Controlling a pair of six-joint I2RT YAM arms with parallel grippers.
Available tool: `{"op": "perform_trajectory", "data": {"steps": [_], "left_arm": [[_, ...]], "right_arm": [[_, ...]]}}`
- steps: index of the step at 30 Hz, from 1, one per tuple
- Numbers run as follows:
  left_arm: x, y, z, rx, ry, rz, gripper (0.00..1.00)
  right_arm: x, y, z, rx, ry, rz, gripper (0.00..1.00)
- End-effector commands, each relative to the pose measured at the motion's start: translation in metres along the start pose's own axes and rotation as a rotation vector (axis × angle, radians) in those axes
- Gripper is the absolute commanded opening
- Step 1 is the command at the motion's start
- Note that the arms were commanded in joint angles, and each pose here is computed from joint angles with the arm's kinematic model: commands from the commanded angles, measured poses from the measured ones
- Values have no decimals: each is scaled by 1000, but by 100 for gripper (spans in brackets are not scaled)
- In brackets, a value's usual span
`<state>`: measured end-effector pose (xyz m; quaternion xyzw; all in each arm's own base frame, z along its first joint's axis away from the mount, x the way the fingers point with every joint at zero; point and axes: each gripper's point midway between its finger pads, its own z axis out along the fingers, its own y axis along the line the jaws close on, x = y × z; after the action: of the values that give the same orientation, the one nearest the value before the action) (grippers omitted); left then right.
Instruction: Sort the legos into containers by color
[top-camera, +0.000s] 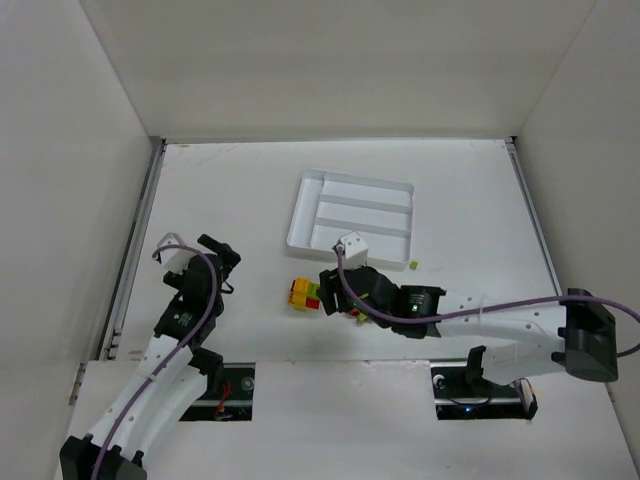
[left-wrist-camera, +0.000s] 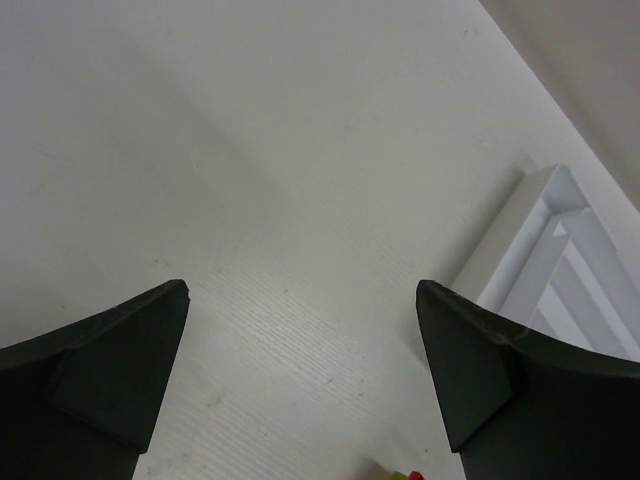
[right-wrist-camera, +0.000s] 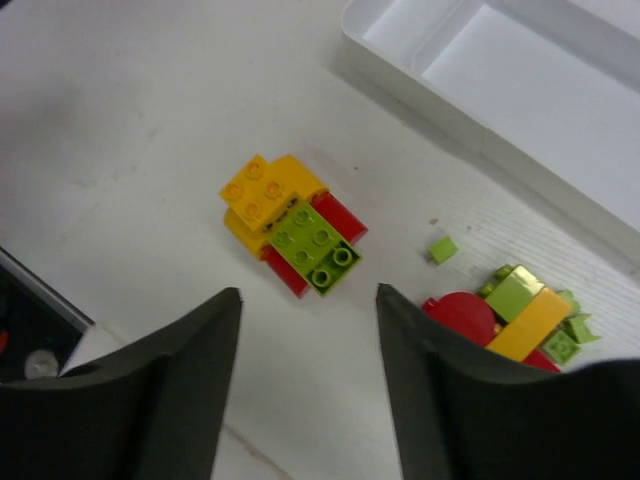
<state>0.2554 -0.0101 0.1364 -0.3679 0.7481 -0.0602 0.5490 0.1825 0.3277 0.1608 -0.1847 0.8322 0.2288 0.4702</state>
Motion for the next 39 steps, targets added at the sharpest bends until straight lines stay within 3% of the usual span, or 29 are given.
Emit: {"op": "perform_trajectory", "data": {"steps": [1, 2, 3, 4, 6, 21, 30, 35, 39], "left_arm": [[-11, -5, 2, -6, -41, -61, 81], [-11, -6, 3, -2, -38, -39, 61], [-9, -6, 4, -1, -27, -11, 49], [-6, -5, 5, -6, -15, 13, 41], [-1, -3, 9, -22, 1, 33, 36], [15, 1, 14, 9, -15, 35, 53], [26, -8, 11, 72, -4, 33, 58], [31, -12, 11, 90, 6, 47, 58], [33, -14, 10, 96, 10, 49, 59]], "right_arm": [[-24, 22, 5, -20, -29, -9, 68], [-25, 24, 8, -15, -20, -14, 72], [-24, 27, 13, -10, -11, -18, 73], [-23, 28, 17, 0, 0, -25, 75], [-22, 31, 26, 25, 20, -31, 74], [1, 42, 69, 206, 154, 20, 69], [14, 34, 77, 295, 185, 29, 58], [11, 26, 76, 326, 182, -17, 46], [10, 15, 69, 351, 185, -86, 46]]}}
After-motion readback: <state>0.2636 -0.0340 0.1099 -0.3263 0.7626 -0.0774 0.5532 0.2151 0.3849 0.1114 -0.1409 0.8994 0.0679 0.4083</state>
